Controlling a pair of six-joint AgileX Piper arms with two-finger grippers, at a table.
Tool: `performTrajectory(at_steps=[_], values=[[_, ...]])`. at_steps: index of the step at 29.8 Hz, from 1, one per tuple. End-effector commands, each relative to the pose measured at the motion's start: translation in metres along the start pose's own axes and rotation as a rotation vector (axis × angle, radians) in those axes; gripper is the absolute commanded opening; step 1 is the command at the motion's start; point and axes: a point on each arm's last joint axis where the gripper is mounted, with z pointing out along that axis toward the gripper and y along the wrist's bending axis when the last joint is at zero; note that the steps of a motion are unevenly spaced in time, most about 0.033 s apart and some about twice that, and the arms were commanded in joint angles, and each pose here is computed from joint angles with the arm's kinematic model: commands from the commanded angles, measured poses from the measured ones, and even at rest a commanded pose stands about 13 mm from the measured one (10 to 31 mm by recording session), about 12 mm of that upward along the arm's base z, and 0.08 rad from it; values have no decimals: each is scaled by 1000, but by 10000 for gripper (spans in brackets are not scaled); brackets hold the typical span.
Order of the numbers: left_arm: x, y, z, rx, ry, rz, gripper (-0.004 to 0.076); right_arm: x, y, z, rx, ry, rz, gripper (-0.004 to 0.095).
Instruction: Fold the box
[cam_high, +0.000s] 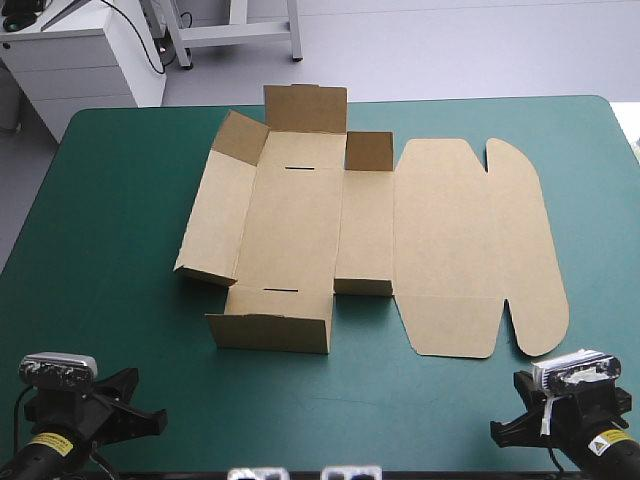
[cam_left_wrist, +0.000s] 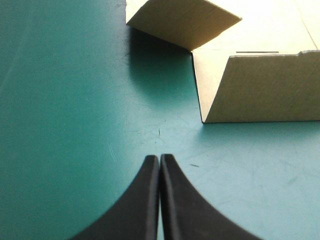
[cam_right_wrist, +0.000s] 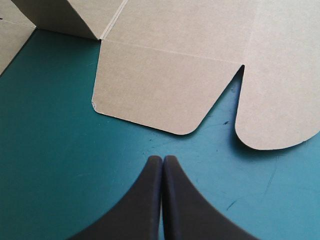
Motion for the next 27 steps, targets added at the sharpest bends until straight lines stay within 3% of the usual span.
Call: performTrajectory(at_steps=[1,14,27], values=[[-12,-1,-3,10,-63,-15,-8,-10,0,-4,8,-65,-1,-20],[-19,-3,-5,30,16,-1,-8,-10,0,-4,8,-65,-1,-20],[-139,-7,-17,103,-37,16,-8,-11,-1,-4,13,-72,-3,-20]])
